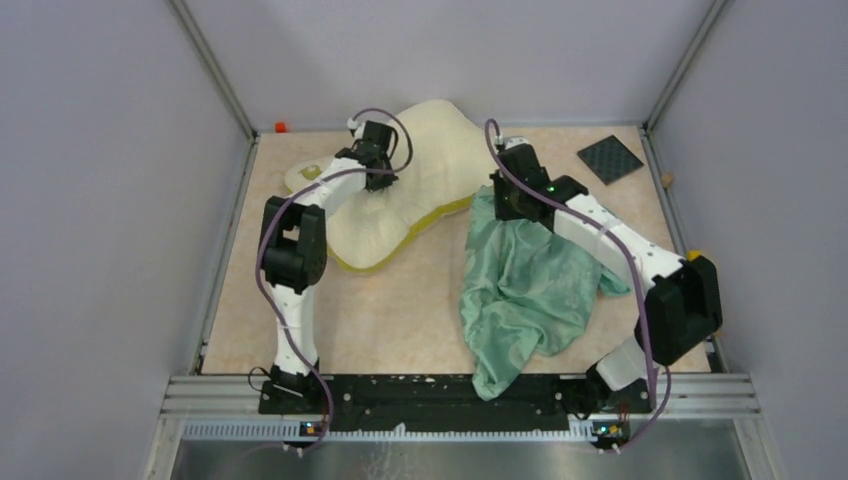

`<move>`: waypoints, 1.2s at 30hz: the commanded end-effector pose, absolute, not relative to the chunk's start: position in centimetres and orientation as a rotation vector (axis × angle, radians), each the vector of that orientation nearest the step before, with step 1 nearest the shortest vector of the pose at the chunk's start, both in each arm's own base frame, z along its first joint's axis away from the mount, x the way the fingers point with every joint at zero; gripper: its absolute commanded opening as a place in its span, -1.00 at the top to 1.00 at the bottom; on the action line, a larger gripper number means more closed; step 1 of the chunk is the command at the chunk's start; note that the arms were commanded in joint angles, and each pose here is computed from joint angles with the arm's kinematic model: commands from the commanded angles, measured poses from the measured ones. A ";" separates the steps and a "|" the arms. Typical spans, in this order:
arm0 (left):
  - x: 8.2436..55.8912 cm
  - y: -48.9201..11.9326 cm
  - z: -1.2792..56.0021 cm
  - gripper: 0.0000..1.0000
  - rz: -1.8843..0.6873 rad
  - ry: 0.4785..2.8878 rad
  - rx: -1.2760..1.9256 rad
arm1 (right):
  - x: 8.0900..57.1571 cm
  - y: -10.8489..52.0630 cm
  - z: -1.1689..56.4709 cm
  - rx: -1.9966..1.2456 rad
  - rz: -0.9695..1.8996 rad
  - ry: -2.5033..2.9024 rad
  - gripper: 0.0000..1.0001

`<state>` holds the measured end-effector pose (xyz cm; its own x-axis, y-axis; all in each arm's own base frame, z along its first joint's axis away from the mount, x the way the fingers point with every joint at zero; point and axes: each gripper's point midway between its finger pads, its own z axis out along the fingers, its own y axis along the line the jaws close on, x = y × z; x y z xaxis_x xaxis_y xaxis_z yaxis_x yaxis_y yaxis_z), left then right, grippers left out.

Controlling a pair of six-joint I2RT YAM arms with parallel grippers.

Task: Put the pillow into the pillowcase

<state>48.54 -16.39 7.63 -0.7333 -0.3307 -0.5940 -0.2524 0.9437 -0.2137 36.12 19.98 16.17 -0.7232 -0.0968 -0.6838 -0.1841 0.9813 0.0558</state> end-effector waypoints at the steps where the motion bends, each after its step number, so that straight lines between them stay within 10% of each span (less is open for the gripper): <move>1: 56.8 -6.8 10.8 1.00 0.127 2.269 -0.428 | 34.9 19.2 20.8 -0.146 0.212 2.297 1.00; 4: 60.1 -7.2 14.1 0.95 0.070 2.227 -0.320 | 34.2 20.1 22.3 -0.175 0.301 2.275 1.00; 9: 58.8 -11.9 21.1 -0.44 -0.186 2.172 -0.163 | 33.4 24.2 25.7 -0.231 0.503 2.197 1.00; 11: 56.7 -12.6 22.9 -0.65 -0.244 2.156 -0.167 | 32.2 27.5 27.1 -0.299 0.600 2.162 1.00; 13: 54.3 -12.4 24.5 -0.72 -0.276 2.142 -0.199 | 31.1 30.4 27.6 -0.372 0.635 2.152 0.95; 17: 49.3 -12.8 25.0 -0.88 -0.384 2.155 -0.220 | 31.1 30.6 27.5 -0.368 0.582 2.157 -0.04; 20: 45.3 -14.8 24.1 -0.92 -0.496 2.194 -0.161 | 31.1 28.5 27.8 -0.347 0.509 2.141 -0.34; 36: 34.0 -23.1 10.1 -0.91 -0.437 2.499 0.048 | 39.8 14.5 20.4 -0.009 0.085 2.285 -0.42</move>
<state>32.50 -23.12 10.93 -0.8485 -0.0057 -0.5292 0.1914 0.9289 -0.3169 37.50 16.49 22.78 -0.6457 0.0356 -0.7628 -0.0910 0.9882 0.1231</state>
